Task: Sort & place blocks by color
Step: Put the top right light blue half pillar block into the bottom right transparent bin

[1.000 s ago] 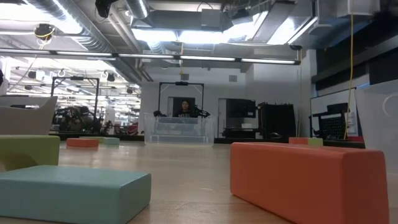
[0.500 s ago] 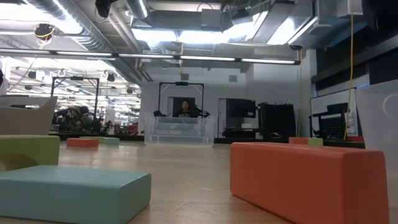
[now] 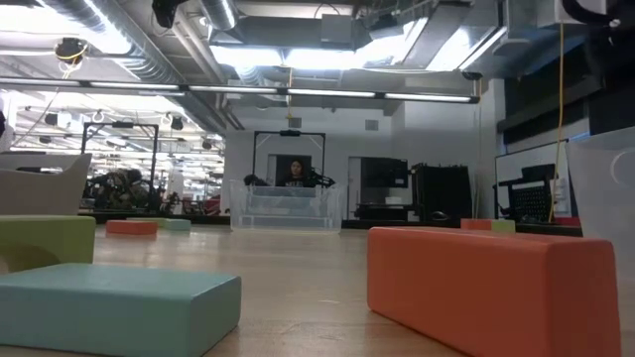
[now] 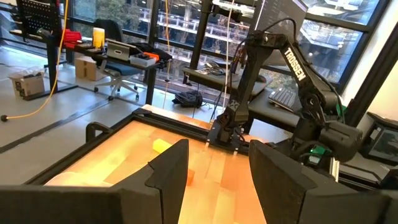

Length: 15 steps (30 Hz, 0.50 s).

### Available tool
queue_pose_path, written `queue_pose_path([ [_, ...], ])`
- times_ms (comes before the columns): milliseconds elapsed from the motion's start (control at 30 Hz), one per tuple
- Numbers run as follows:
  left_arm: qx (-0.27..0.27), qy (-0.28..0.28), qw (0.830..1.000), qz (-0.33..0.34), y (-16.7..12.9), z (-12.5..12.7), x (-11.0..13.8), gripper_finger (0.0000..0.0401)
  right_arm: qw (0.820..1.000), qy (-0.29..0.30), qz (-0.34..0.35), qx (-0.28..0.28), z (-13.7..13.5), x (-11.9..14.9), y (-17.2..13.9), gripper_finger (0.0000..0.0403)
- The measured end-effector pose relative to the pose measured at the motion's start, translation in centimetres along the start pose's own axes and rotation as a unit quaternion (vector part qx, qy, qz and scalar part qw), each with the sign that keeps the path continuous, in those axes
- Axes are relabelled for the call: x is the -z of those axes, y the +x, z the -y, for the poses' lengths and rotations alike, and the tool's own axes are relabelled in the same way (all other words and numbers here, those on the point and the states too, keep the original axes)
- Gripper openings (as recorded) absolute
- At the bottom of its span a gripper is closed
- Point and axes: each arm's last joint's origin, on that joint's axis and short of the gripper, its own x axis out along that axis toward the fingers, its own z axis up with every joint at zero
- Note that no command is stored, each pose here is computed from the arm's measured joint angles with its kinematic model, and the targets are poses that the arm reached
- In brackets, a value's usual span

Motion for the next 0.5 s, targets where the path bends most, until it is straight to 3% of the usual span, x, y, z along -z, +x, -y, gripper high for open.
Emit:
queue_pose_path([
  [500, -0.002, 0.0, 1.0, 0.0, 0.0, 0.0, 0.0, 0.0163, 0.997, -0.047, 0.025, 0.053, -0.5, 0.2, 2.8, 0.0139],
])
